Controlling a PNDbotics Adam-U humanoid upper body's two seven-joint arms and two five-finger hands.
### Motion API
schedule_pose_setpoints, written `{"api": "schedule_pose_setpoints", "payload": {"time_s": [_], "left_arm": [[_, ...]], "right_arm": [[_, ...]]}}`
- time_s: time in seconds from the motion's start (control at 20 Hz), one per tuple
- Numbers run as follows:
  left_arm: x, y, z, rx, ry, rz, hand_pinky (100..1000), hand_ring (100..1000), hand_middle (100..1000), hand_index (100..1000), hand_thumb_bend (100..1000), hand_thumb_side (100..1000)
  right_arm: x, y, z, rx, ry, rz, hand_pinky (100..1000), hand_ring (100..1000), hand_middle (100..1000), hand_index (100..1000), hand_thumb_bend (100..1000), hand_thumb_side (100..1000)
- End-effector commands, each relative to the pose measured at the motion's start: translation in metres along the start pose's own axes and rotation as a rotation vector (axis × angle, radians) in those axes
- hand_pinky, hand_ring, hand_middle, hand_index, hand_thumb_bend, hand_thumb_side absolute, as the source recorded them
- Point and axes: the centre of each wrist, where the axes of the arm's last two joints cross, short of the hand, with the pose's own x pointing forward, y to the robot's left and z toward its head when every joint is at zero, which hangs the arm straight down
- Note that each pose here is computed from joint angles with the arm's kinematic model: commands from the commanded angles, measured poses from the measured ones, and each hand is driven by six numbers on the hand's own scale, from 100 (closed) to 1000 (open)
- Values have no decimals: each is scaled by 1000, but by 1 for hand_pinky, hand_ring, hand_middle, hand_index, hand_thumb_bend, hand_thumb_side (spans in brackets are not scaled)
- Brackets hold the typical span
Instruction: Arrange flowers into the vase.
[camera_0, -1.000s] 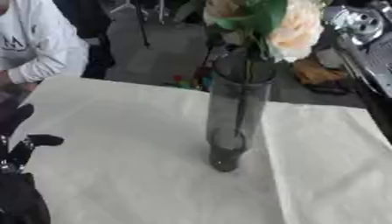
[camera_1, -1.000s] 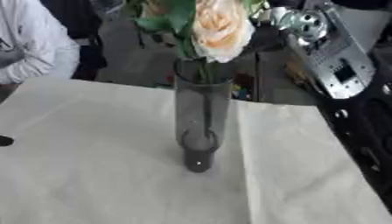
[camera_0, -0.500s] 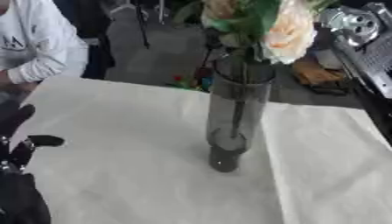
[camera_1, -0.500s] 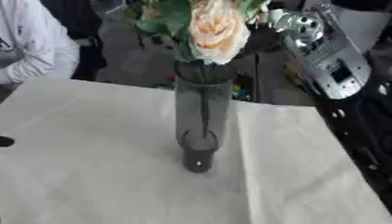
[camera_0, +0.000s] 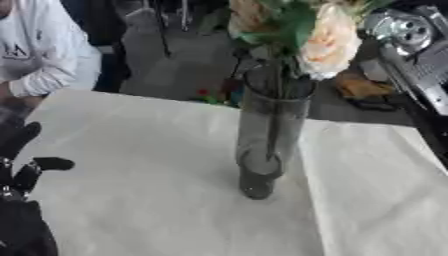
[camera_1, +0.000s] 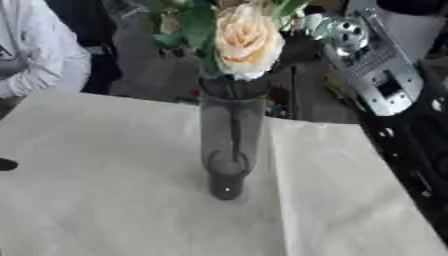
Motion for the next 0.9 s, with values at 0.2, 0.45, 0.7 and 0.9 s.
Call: {"api": "schedule_pose_setpoints", "payload": {"time_s": [0.2, 0.45, 0.7, 0.9], "left_arm": [[4, 1, -3, -18, -22, 2, 480, 782, 740, 791, 146, 958], [4, 2, -2, -21, -19, 0, 480, 783, 741, 791, 146, 958], [4, 2, -1, -22, -15, -3, 480, 784, 741, 791, 145, 958], [4, 3, -1, -24, -12, -5, 479, 785, 742, 792, 144, 958]], "right_arm": [[5, -9, 9, 0, 20, 81, 991, 1000, 971, 1000, 826, 711], [0, -10, 11, 4, 28, 98, 992, 1000, 978, 1000, 816, 648], [-2, -11, 13, 5, 28, 107, 991, 1000, 979, 1000, 818, 656], [-2, -11, 15, 4, 28, 111, 991, 1000, 980, 1000, 813, 675]]}}
